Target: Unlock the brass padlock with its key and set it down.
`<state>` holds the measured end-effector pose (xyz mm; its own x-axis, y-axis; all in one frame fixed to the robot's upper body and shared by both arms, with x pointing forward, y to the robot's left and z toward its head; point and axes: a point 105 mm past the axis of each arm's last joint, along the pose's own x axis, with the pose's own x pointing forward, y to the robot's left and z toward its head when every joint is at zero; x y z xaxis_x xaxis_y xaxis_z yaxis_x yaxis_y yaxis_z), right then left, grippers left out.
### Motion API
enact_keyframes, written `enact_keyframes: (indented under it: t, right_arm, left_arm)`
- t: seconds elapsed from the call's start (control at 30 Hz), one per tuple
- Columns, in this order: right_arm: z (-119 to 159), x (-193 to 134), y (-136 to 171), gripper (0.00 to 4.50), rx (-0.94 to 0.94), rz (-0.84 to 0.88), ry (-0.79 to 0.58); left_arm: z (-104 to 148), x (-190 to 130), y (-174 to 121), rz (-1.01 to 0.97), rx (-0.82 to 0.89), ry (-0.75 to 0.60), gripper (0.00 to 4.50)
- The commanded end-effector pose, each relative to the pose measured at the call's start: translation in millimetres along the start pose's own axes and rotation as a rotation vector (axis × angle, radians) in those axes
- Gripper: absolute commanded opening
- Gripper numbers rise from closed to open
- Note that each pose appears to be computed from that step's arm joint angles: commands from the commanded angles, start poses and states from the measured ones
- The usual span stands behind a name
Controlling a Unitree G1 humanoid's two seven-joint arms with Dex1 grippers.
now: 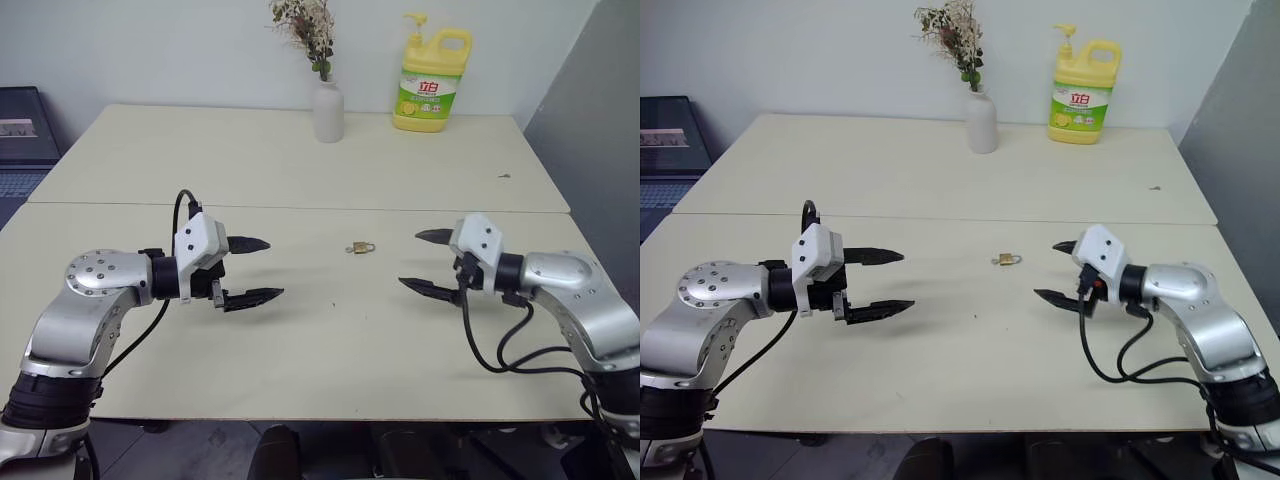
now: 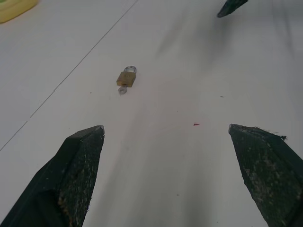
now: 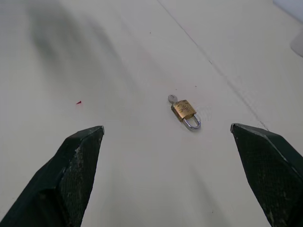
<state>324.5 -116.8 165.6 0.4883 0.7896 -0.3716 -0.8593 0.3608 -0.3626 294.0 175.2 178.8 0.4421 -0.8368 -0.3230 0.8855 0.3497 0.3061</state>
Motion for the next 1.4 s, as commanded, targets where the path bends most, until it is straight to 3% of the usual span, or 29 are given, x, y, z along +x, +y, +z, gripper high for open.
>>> enact_keyframes:
  t: [0.03, 0.4, 0.63, 1.0, 1.1, 1.37, 1.4]
  right_arm:
    - [8, 23, -9, 4.50, 0.015, 0.083, 0.014]
    - [4, 91, -44, 4.50, 0.025, 0.175, 0.123]
    - [-4, 104, -43, 4.50, 0.018, 0.221, 0.188]
    - [-23, 115, -43, 4.50, 0.038, 0.158, 0.256]
    - [-27, 113, -45, 3.87, 0.063, 0.138, 0.272]
    - [-29, 112, -44, 1.06, 0.056, 0.151, 0.292]
    - [-29, 112, -44, 0.92, 0.056, 0.152, 0.292]
  left_arm:
    - [9, 3, 5, 0.001, 0.056, -0.014, 4.38]
    - [11, 6, -1, -0.013, 0.068, -0.009, 4.38]
    - [13, 6, -4, -0.009, 0.071, -0.008, 4.38]
    - [10, 6, -7, 0.000, 0.068, 0.001, 4.38]
    - [11, 7, -6, 0.002, 0.069, -0.002, 4.50]
    - [10, 6, -6, -0.001, 0.073, 0.001, 4.50]
    - [10, 7, -6, -0.001, 0.073, 0.001, 4.50]
